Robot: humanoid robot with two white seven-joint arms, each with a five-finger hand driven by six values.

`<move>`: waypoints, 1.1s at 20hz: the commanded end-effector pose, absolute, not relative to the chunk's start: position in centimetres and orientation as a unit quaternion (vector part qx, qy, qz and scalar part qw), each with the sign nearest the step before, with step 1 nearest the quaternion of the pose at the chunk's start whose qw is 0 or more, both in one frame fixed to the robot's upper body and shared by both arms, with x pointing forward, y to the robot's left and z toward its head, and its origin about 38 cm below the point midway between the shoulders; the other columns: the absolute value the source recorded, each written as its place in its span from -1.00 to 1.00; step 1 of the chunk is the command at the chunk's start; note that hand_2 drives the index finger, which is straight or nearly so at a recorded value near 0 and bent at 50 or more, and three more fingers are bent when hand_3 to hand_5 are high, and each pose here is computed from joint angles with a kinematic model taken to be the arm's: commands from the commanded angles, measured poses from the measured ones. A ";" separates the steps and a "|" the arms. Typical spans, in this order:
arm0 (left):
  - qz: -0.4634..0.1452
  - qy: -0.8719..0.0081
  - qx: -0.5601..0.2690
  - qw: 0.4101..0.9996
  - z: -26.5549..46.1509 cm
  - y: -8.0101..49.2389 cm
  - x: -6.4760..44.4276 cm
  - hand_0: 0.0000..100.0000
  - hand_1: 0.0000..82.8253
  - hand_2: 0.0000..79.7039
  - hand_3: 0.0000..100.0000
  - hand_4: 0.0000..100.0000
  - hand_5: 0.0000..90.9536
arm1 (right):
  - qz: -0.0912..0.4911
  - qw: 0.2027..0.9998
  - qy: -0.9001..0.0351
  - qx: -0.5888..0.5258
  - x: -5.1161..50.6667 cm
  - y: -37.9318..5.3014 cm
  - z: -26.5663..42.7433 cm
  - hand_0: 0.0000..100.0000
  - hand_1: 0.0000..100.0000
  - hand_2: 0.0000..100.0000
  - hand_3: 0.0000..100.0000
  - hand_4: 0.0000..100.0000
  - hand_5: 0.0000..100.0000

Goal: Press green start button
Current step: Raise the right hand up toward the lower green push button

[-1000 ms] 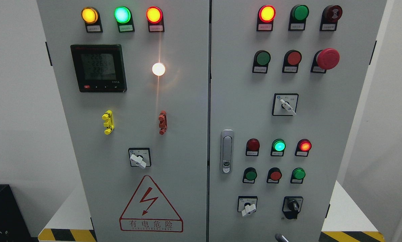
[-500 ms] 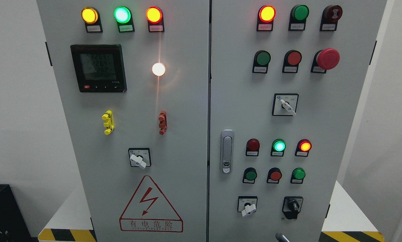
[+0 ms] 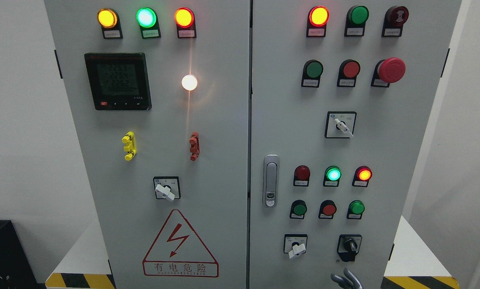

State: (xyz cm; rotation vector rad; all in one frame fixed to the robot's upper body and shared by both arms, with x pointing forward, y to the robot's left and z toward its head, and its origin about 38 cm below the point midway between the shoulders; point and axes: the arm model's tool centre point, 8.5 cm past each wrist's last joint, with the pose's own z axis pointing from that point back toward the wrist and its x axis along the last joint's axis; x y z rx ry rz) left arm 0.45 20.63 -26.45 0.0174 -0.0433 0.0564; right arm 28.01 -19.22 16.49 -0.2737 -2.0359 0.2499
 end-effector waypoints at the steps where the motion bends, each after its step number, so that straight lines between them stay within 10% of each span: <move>1: 0.028 -0.047 0.007 0.998 -26.4 20.6 2.9 -0.76 0.34 -1.00 -1.00 -1.00 -1.00 | 0.184 0.449 -0.839 -0.246 28.1 -18.9 18.3 -0.52 -0.25 -1.00 0.40 0.44 0.54; 22: 0.028 -0.047 0.008 0.998 -26.4 20.7 2.9 -0.76 0.34 -1.00 -1.00 -1.00 -1.00 | 0.313 0.320 -0.763 -0.467 33.2 -17.6 18.7 -0.30 -0.38 -1.00 0.51 0.54 0.78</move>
